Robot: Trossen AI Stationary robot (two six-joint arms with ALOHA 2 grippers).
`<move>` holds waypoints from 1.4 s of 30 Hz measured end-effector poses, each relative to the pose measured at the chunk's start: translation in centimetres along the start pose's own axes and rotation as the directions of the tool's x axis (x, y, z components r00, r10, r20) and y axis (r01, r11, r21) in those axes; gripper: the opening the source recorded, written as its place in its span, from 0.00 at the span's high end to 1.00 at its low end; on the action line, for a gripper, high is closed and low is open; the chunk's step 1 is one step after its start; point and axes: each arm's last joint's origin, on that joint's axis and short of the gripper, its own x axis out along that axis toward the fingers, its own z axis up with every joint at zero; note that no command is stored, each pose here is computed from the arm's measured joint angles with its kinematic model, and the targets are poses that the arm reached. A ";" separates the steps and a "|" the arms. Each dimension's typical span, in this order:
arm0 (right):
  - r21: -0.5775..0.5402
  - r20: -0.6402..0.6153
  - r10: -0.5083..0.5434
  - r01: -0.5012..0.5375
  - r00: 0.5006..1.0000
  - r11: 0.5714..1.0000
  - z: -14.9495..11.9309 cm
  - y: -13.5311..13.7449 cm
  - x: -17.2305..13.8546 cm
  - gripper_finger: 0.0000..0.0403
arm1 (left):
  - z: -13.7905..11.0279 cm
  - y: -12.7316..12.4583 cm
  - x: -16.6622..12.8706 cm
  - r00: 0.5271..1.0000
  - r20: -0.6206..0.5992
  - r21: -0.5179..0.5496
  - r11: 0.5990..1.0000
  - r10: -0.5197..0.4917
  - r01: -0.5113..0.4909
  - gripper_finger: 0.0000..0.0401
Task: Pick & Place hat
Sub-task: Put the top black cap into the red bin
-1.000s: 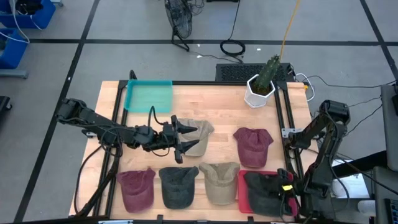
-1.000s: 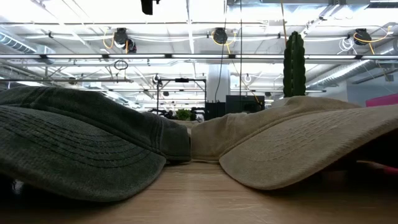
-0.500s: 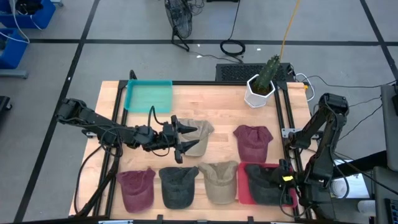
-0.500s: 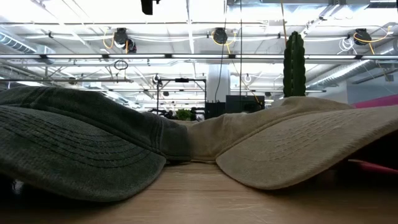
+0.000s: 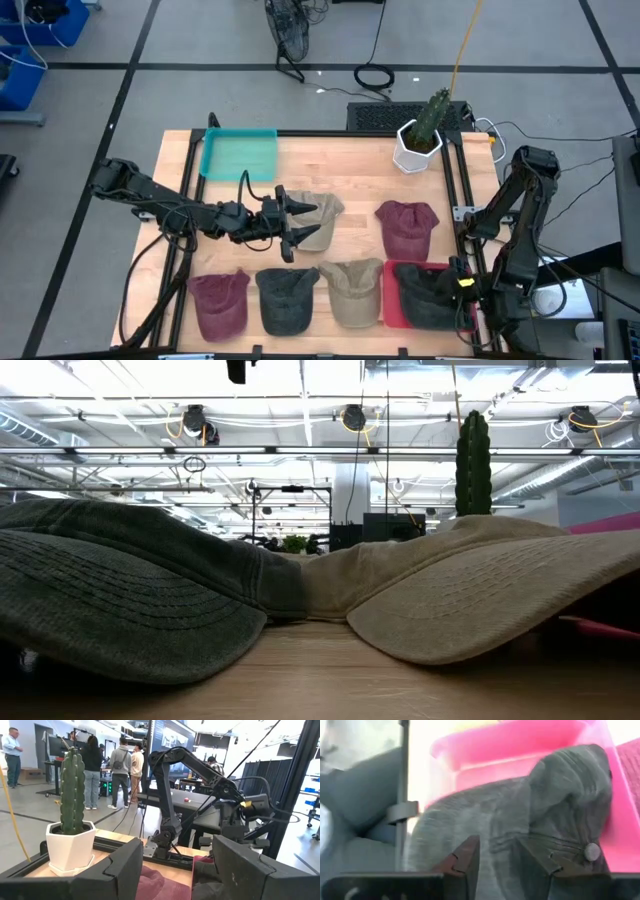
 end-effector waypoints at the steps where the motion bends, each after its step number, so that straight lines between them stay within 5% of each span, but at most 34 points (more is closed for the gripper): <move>1: 0.010 0.006 0.020 -0.020 1.000 1.000 0.2 0.0 -0.3 0.71 | 0.0 0.0 0.0 1.000 0.000 0.000 1.000 0.000 0.000 0.40; 6: 0.054 0.067 0.143 -0.147 0.987 0.988 1.7 -0.2 -2.0 0.68 | 0.0 0.0 0.0 1.000 0.000 -0.009 1.000 0.000 0.000 0.40; 12: -0.097 0.139 0.323 -0.311 0.936 0.945 2.1 2.1 -2.0 0.71 | 0.0 0.0 0.0 1.000 0.000 -0.011 1.000 0.000 0.000 0.40; 23: -0.006 -0.158 0.223 -0.227 0.962 0.974 -1.9 0.1 3.8 0.83 | 0.0 0.0 0.0 1.000 0.000 -0.019 1.000 0.000 0.000 0.40; 31: -0.004 -0.141 0.286 -0.289 0.948 0.957 -2.4 -0.3 4.5 0.87 | 0.0 0.0 0.0 1.000 -0.001 -0.017 1.000 0.000 0.000 0.40; 42: -0.040 0.011 0.491 -0.490 0.871 0.871 0.4 0.5 2.0 0.87 | 0.0 0.0 0.0 1.000 -0.004 -0.016 1.000 0.000 0.000 0.40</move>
